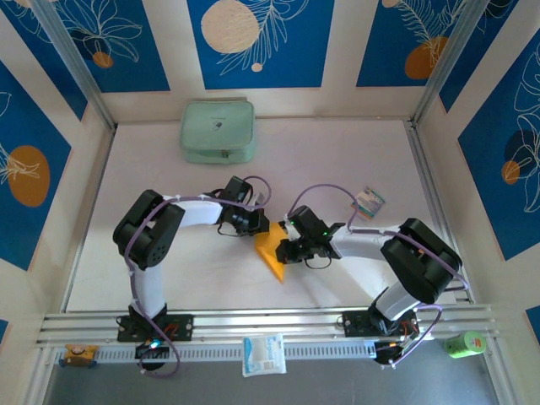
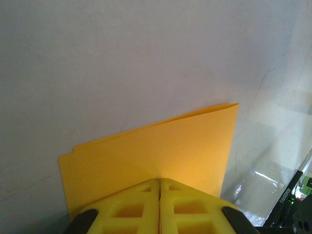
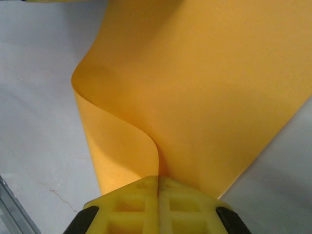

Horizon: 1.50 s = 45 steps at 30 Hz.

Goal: Fold a paper plane with a square sheet of paper (pick it up from the middle)
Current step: Third fold the triangle at the center of the table.

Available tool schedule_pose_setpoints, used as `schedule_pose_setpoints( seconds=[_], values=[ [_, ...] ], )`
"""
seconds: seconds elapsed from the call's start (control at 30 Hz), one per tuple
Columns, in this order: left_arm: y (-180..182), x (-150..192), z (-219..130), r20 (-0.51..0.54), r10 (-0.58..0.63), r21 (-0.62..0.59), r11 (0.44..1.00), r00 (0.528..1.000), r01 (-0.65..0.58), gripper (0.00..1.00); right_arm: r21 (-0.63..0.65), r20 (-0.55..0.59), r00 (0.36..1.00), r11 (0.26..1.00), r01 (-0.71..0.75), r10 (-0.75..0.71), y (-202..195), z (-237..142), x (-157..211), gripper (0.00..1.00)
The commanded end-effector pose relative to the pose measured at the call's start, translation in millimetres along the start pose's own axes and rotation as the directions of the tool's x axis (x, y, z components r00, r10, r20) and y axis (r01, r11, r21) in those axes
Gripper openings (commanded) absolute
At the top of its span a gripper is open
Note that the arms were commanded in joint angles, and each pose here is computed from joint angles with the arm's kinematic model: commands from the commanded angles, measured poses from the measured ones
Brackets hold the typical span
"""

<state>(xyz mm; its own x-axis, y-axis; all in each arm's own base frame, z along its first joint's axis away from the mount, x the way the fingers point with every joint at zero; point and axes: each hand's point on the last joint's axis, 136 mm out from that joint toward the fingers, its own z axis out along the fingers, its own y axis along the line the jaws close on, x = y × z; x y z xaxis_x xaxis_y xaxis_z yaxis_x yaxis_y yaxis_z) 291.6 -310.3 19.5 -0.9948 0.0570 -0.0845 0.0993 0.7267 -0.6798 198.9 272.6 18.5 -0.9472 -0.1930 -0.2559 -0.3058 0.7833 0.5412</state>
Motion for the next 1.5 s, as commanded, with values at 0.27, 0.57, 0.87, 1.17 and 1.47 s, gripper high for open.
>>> schedule_pose_setpoints(
  seconds=[0.27, 0.57, 0.87, 1.17, 1.47],
  values=[
    [13.3, 10.2, 3.1, -0.028, -0.028, -0.041, 0.999, 0.999, 0.027, 0.09, 0.017, -0.006, 1.0, 1.0, 0.012, -0.011, 1.1, -2.5, 1.2, 0.03],
    [12.6, 10.5, 2.5, -0.028, -0.028, -0.038, 0.999, 0.999, 0.027, 0.09, 0.004, -0.008, 1.0, 1.0, 0.014, -0.014, 3.5, -5.3, 3.1, 0.03],
    [12.9, 11.3, 2.7, -0.028, -0.028, -0.036, 0.999, 0.999, 0.027, 0.09, 0.012, -0.029, 1.0, 1.0, 0.009, -0.009, 1.8, -3.5, 9.6, 0.03],
    [13.1, 11.8, 2.9, -0.029, -0.03, -0.033, 0.999, 0.999, 0.029, 0.09, 0.031, -0.035, 0.999, 1.0, 0.006, -0.005, -0.9, 0.6, 7.7, 0.03],
    [12.1, 11.0, 2.5, -0.027, -0.029, -0.033, 0.999, 0.999, 0.028, 0.09, 0.046, -0.034, 0.999, 0.999, 0.011, -0.009, -2.2, 0.9, 5.1, 0.03]
  ],
)
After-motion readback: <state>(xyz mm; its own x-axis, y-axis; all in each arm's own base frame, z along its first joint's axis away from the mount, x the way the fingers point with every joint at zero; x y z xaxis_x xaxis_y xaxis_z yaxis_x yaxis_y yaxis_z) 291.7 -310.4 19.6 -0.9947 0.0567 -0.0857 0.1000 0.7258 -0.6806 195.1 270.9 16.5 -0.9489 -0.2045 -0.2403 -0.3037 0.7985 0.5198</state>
